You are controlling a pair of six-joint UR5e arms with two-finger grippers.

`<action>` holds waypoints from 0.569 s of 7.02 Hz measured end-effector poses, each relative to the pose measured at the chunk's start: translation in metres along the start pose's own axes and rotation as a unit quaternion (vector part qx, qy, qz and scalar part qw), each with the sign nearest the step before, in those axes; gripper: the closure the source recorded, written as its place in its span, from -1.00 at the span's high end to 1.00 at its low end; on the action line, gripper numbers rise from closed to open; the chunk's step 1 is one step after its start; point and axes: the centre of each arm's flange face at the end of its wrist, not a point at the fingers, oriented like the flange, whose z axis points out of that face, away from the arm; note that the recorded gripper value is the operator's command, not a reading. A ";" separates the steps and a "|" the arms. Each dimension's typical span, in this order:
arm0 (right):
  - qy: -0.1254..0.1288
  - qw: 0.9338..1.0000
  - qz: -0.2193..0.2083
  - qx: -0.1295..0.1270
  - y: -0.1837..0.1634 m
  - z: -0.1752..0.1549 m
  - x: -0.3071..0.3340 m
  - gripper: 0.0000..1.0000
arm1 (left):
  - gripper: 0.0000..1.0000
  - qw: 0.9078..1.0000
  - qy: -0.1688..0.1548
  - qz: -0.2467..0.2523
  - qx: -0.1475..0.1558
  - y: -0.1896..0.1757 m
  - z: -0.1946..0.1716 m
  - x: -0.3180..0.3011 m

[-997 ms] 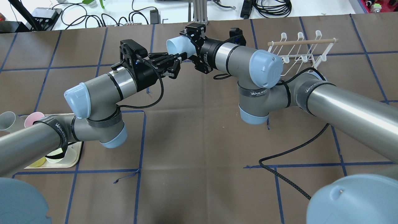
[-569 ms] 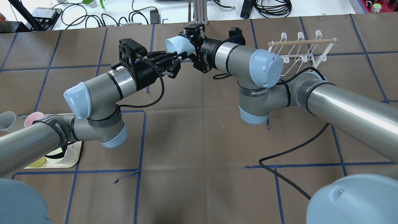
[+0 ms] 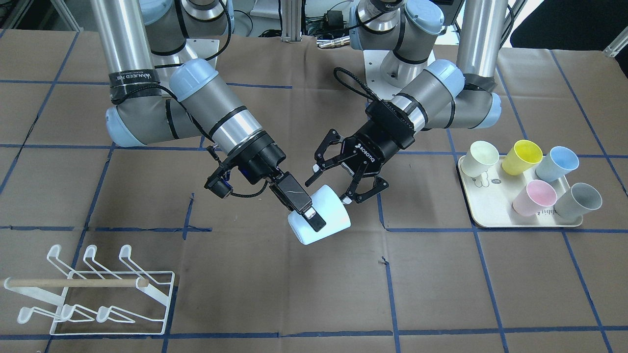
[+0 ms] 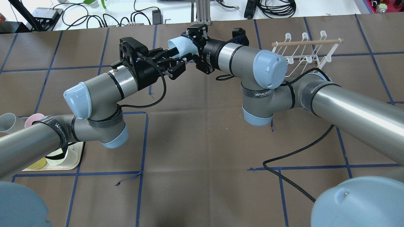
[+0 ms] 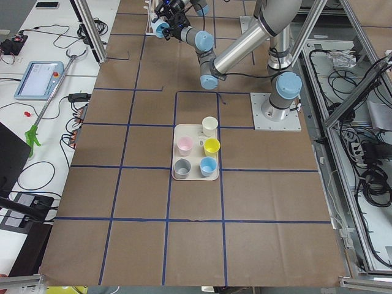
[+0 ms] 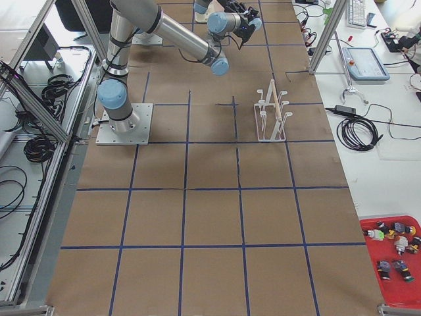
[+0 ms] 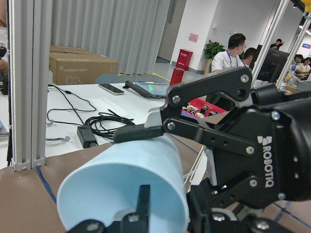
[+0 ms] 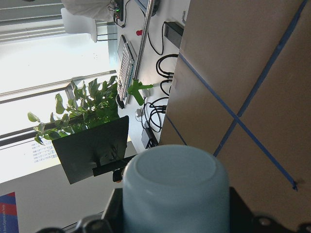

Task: Transfer IKEA cup to right arm and place on rack

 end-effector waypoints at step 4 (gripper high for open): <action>-0.008 1.000 -0.001 0.014 -0.021 -0.001 -0.015 -0.01 | 0.86 0.999 -0.033 -0.014 0.011 -0.008 -0.039 -0.015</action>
